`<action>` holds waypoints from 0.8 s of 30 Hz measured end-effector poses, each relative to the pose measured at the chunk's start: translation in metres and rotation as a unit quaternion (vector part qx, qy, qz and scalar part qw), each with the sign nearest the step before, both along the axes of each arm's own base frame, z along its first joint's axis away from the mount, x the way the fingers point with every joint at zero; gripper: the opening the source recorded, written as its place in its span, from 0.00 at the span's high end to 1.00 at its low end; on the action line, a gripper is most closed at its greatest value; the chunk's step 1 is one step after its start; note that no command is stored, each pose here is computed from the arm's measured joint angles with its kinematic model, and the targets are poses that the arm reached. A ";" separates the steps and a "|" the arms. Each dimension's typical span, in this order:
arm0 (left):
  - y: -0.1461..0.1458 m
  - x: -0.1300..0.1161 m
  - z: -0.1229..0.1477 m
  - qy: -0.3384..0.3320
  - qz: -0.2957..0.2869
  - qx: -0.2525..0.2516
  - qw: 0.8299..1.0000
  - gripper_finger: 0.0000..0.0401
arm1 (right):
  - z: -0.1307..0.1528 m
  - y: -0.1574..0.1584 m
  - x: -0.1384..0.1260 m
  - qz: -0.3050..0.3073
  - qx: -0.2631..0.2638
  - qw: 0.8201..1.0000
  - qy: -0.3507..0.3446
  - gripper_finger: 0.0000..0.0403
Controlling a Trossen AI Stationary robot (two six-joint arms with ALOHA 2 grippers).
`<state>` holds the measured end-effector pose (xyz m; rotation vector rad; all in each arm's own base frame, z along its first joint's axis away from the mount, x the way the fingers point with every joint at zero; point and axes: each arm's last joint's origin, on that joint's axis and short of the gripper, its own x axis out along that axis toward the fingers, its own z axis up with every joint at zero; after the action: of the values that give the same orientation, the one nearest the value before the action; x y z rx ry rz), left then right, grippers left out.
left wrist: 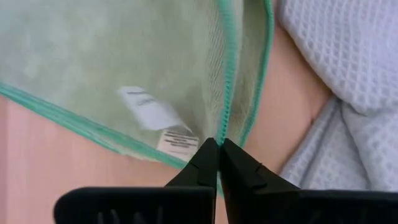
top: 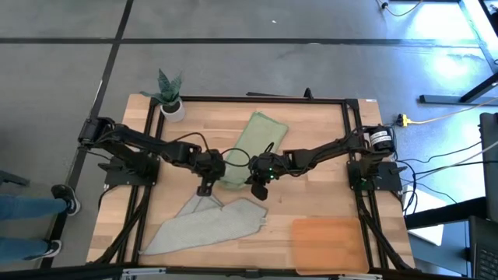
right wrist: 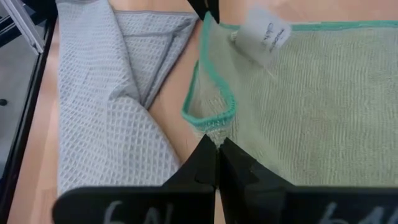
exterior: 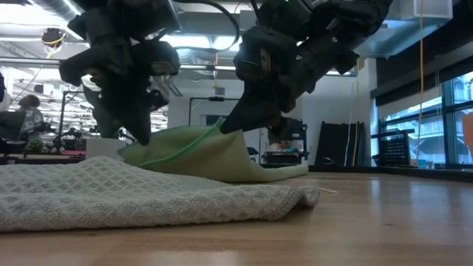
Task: Roll microfiber towels into tight, uniform cylinder then place into a basket
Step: Roll the green microfiber towel
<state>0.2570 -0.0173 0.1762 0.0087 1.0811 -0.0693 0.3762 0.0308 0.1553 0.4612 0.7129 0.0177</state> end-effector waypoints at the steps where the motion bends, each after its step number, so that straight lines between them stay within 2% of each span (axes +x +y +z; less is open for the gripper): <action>1: 0.000 0.001 0.000 -0.003 0.000 0.002 1.000 0.98 | 0.000 0.000 0.000 0.000 0.000 1.000 0.000 0.99; 10: -0.008 0.004 -0.001 -0.012 -0.016 -0.004 1.000 0.82 | 0.000 -0.001 0.000 -0.006 -0.006 1.000 -0.001 0.99; 16: -0.023 0.009 -0.009 -0.016 -0.051 -0.004 0.999 0.79 | 0.000 -0.003 0.000 -0.009 -0.006 1.000 -0.002 0.99; 18: -0.028 0.010 -0.010 -0.023 -0.058 0.017 0.998 0.79 | 0.000 -0.003 0.001 -0.010 -0.005 1.000 -0.004 0.99; 22: -0.032 0.010 -0.011 -0.031 -0.030 0.078 0.996 0.79 | 0.000 -0.003 0.001 -0.010 -0.006 1.000 -0.004 0.99; 24: -0.034 0.010 -0.011 -0.034 -0.017 0.081 0.996 0.78 | 0.000 -0.003 0.001 -0.009 -0.006 1.000 -0.004 0.99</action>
<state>0.2674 -0.0516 0.1651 0.1750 1.0159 -0.0121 0.3769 0.0275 0.1556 0.4561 0.7005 -0.0023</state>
